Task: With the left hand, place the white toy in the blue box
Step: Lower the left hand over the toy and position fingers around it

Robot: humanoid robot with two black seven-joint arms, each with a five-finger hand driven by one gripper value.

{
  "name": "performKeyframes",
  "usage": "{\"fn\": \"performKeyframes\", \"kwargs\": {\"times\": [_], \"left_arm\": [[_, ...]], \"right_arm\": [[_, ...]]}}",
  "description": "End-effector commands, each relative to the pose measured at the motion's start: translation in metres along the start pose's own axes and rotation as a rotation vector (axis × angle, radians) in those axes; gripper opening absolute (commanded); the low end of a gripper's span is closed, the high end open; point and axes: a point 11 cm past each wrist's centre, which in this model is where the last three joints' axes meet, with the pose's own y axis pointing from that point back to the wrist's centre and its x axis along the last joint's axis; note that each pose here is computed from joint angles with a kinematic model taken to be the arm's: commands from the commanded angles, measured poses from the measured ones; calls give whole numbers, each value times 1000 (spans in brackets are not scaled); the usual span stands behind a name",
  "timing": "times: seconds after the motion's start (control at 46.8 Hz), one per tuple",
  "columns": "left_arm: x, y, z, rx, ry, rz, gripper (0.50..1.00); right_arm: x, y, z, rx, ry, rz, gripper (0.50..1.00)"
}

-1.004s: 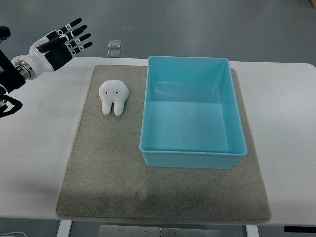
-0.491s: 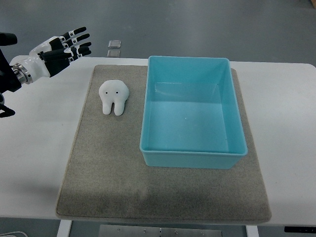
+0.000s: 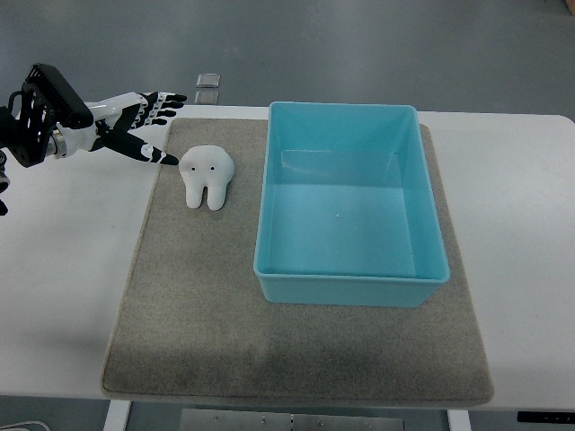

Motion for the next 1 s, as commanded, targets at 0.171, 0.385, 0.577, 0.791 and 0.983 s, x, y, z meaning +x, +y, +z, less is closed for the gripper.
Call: {"fn": "performKeyframes", "kwargs": {"times": [0.171, 0.385, 0.577, 0.791, 0.983], "left_arm": [[-13, -5, 12, 39, -314, -66, 994], [-6, -10, 33, 27, -455, -71, 994], [-8, -15, 37, 33, -523, -80, 994], [-21, -27, 43, 26, -544, -116, 994], [-34, -38, 41, 27, -593, -119, 992]], "right_arm": [[0, 0, 0, 0, 0, 1, 936], [0, 0, 0, 0, 0, 0, 936], [0, 0, 0, 0, 0, 0, 936], [0, 0, 0, 0, 0, 0, 936], [0, 0, 0, 0, 0, 0, 936]]}}
